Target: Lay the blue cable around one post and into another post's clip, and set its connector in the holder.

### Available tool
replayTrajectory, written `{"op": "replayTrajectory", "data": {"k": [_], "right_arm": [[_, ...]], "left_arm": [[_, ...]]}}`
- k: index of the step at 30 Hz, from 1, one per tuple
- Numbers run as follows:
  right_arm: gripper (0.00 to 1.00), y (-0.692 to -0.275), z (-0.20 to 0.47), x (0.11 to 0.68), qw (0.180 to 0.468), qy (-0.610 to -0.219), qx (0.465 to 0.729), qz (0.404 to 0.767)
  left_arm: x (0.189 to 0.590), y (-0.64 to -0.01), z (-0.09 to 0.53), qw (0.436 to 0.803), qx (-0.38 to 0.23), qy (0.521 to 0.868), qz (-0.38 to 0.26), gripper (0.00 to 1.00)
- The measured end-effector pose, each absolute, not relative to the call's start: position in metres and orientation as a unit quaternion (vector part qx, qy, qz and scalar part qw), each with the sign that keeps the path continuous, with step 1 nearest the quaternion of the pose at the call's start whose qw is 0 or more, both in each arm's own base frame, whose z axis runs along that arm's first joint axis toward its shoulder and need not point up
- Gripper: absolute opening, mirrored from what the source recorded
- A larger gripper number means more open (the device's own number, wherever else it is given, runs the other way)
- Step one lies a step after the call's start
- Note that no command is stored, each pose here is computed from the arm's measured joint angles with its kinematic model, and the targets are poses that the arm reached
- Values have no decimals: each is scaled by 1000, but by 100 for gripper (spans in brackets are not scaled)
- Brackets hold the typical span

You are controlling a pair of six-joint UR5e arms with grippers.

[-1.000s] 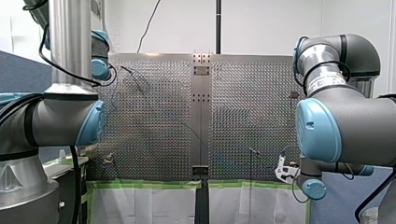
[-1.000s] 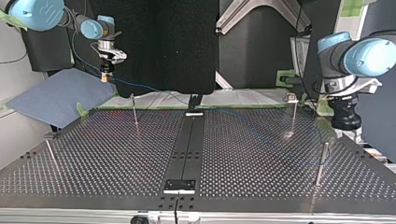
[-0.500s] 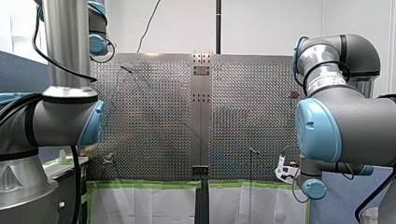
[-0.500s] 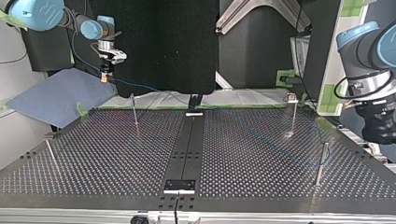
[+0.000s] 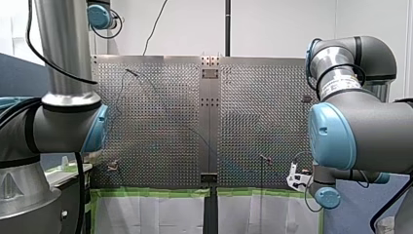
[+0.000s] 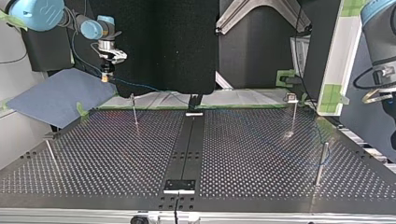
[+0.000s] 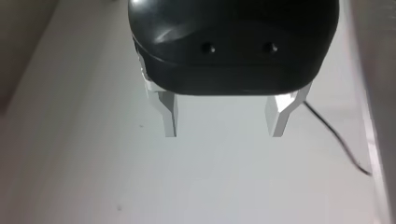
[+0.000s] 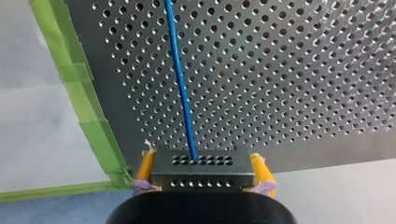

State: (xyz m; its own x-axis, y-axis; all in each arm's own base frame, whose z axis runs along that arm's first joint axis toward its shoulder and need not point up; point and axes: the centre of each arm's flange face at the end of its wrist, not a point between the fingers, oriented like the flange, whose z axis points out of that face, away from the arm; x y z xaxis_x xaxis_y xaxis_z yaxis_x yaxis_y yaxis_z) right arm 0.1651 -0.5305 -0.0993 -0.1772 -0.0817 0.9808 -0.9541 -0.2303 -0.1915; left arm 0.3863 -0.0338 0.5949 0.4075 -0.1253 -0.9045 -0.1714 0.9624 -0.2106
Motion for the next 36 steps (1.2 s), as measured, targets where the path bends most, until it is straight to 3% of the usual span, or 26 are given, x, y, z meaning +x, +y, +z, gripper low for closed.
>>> {"op": "replayTrajectory", "data": {"k": [5, 18, 28, 36], "right_arm": [[0, -530, -100, 165, 372, -496, 523, 585], [0, -530, -100, 165, 371, -497, 523, 585], [0, -530, -100, 166, 371, -496, 523, 585], [0, -529, -100, 167, 370, -496, 524, 585]], "left_arm": [[376, -44, 590, 818, -138, 558, 14, 93], [382, -59, 522, 747, -134, 651, 14, 93], [386, -64, 509, 711, -124, 692, 8, 93], [390, -65, 527, 701, -123, 702, 10, 93]]}}
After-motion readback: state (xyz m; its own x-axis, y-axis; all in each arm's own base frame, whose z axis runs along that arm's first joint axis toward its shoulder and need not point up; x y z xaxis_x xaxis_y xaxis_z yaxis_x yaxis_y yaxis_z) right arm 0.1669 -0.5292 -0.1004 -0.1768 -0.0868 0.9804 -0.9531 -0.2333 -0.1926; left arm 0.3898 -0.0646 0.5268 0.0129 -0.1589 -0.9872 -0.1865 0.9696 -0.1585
